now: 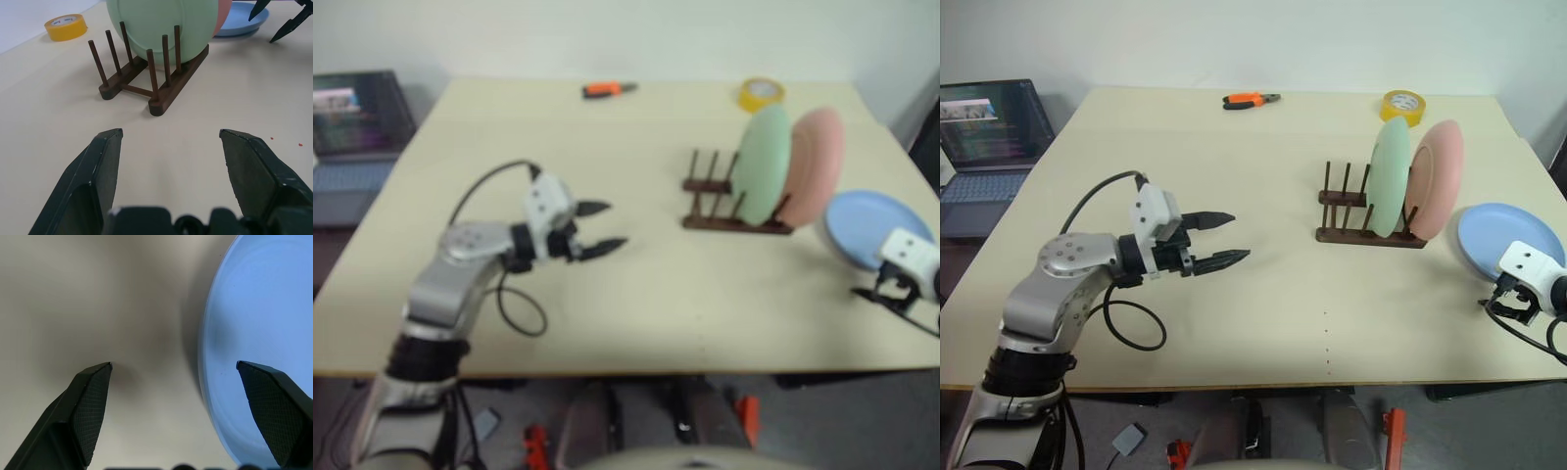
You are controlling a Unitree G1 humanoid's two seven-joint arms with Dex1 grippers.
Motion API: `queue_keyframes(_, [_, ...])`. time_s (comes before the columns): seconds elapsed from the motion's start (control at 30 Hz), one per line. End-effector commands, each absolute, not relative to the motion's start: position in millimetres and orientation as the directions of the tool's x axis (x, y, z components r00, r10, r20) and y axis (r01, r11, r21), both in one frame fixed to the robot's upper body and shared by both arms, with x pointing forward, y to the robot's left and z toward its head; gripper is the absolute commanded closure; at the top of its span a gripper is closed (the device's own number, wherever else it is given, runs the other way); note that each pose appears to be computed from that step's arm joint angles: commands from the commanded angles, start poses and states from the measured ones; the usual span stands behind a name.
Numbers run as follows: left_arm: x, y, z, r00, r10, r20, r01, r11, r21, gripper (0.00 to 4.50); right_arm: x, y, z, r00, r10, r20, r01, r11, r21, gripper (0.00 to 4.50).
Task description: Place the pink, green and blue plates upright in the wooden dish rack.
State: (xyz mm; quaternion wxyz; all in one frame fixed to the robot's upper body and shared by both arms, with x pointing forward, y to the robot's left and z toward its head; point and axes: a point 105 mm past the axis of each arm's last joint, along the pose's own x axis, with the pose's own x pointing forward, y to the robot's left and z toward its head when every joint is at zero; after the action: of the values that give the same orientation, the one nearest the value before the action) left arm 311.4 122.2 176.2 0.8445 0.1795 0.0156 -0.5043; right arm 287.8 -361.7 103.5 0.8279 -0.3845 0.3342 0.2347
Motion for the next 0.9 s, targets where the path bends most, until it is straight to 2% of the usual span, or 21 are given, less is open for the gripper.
queue_keyframes(0.03, [307, 119, 185, 0.482, -0.854, -0.195, 0.853, 0.407, 0.326, 1.00, 290, -360, 104, 0.681, 0.137, -0.720, -0.639, 0.592, -0.492, 0.44])
queue_keyframes(0.1, [307, 119, 185, 0.481, -0.854, -0.196, 0.854, 0.406, 0.326, 1.00, 290, -359, 102, 0.680, 0.137, -0.720, -0.638, 0.593, -0.491, 0.90])
queue_keyframes(0.17, [306, 118, 185, 0.479, -0.855, -0.198, 0.855, 0.404, 0.325, 1.00, 289, -358, 100, 0.680, 0.136, -0.721, -0.638, 0.594, -0.490, 1.56])
queue_keyframes(0.43, [306, 118, 184, 0.479, -0.854, -0.203, 0.856, 0.402, 0.326, 1.00, 289, -358, 96, 0.678, 0.133, -0.723, -0.636, 0.599, -0.486, 4.46])
queue_keyframes(0.9, [303, 114, 191, 0.468, -0.865, -0.181, 0.855, 0.392, 0.340, 1.00, 292, -363, 108, 0.698, 0.105, -0.709, -0.589, 0.646, -0.485, 4.46])
